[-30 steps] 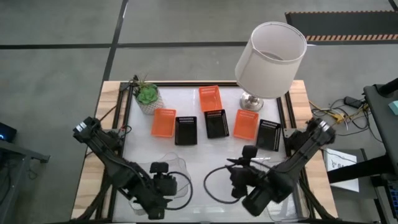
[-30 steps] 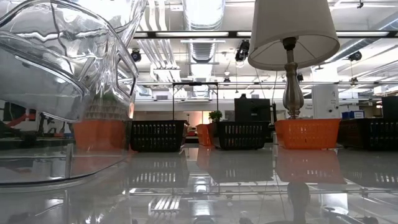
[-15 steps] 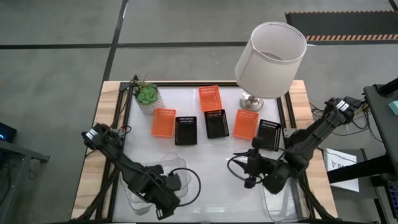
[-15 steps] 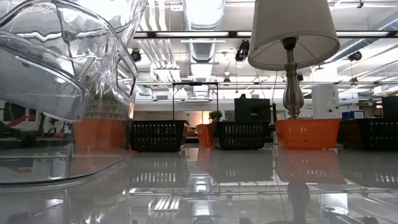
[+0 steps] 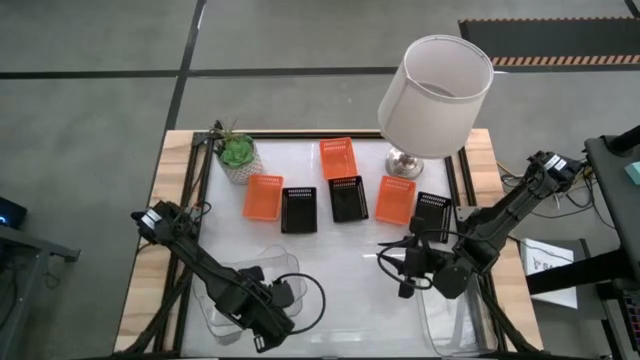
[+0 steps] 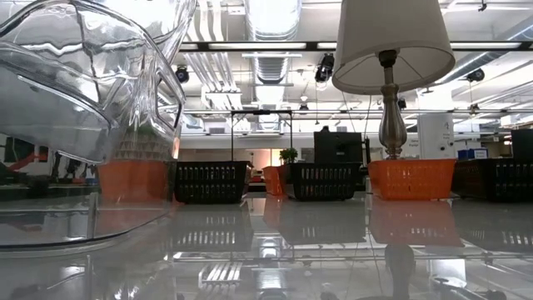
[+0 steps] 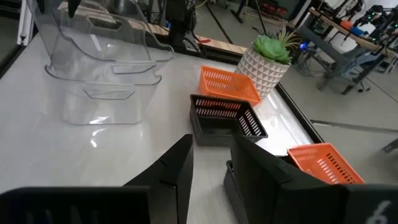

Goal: Stack baskets by color
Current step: Stack the middle transparent bin on the left transparent bin

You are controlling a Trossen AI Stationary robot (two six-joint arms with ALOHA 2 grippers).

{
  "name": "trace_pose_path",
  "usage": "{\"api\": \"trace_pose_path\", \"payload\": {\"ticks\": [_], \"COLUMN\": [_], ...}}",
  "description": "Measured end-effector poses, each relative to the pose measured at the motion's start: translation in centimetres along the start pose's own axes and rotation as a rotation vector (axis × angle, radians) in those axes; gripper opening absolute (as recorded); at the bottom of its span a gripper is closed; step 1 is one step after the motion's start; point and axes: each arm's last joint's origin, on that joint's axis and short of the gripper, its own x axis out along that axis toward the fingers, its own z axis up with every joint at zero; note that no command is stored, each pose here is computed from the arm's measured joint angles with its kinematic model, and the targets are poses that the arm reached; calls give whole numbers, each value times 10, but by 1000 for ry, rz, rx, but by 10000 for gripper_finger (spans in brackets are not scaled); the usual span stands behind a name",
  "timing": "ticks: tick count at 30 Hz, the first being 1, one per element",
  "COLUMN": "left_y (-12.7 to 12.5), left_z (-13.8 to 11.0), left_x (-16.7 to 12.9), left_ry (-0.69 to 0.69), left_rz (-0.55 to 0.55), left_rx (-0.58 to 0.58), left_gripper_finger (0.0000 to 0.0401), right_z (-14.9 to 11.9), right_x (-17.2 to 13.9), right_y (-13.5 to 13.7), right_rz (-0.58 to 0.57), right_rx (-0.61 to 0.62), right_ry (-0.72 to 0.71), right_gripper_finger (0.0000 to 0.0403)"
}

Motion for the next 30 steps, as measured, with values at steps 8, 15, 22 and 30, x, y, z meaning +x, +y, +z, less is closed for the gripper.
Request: {"api": "trace_pose_path", "payload": {"ticks": [8, 15, 22, 30], "left_y": [-1, -2, -3, -9], "left_z": [0, -7, -37, -64], "left_x": [0, -3, -14, -15], "left_ry": [13, -13, -111, -270], "left_rz": [-12, 3, 117, 233], "left_rx": [-25, -15, 125, 232], "left_gripper_finger": [8, 0, 0, 0], "right_z": [1, 1, 1, 0], "right_x": [0, 0, -1, 1], "right_y": [0, 2, 2, 4], "right_rz": [12, 36, 40, 47], "right_rx": [-11, 1, 26, 66], "right_ry": [-4, 0, -6, -36], "right_gripper_finger": [100, 100, 100, 100]}}
